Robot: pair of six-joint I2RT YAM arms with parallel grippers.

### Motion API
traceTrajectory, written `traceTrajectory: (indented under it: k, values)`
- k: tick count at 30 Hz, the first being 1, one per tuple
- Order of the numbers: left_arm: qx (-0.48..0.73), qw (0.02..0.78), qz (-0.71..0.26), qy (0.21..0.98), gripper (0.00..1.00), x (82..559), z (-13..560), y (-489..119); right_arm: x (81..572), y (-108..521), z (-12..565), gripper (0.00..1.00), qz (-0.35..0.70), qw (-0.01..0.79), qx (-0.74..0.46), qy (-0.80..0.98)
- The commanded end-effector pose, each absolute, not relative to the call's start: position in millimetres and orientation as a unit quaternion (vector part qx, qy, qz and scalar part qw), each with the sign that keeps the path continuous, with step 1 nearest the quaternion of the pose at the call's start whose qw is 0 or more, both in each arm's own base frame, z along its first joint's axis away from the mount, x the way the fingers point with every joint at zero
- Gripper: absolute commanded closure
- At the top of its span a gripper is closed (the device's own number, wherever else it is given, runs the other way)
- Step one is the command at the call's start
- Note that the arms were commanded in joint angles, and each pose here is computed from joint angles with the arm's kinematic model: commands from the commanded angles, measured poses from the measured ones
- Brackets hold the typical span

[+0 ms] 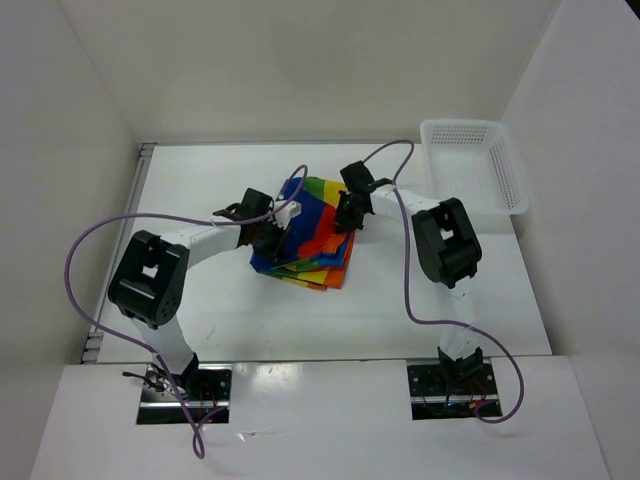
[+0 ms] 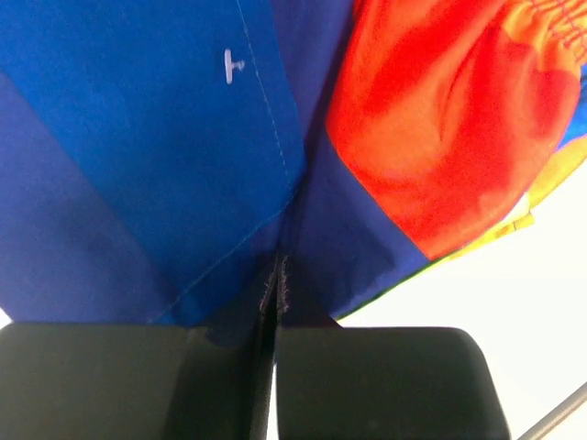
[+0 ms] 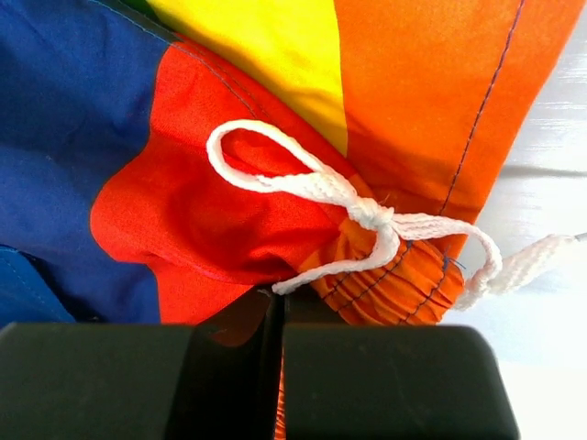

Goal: Fold and stack the shorts
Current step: Fold the shorts

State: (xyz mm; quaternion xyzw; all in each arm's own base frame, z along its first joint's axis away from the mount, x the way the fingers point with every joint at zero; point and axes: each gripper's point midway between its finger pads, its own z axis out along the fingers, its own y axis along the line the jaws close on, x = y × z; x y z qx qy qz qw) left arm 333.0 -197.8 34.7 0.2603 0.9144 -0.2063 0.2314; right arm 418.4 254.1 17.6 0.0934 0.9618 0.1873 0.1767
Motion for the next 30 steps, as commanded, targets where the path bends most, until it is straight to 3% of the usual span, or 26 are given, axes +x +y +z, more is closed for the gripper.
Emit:
traceTrajectory:
  k: [1,5,8,15,21,27,30]
  values:
    - [0.265,0.266,-0.220,0.901,1.00,338,74,-200,423,251,37,1.00,0.170,0.207,0.084,0.960]
    - [0.255,0.328,-0.225,0.881,1.00,368,127,-196,432,260,110,1.00,0.195,0.263,0.050,0.944]
    - [0.249,0.348,-0.237,0.872,1.00,388,142,-195,412,274,125,0.98,0.200,0.258,0.014,0.945]
    - [0.248,0.344,-0.244,0.872,1.00,430,103,-207,350,295,77,0.98,0.214,0.196,-0.024,0.957]
    - [0.242,0.318,-0.248,0.883,1.00,437,65,-206,313,278,10,0.98,0.186,0.142,-0.007,0.972]
    - [0.234,0.292,-0.246,0.894,1.00,430,35,-200,324,277,23,0.98,0.176,0.164,-0.007,0.971]
    - [0.236,0.296,-0.250,0.891,1.00,424,46,-200,342,280,68,0.89,0.183,0.212,-0.009,0.960]
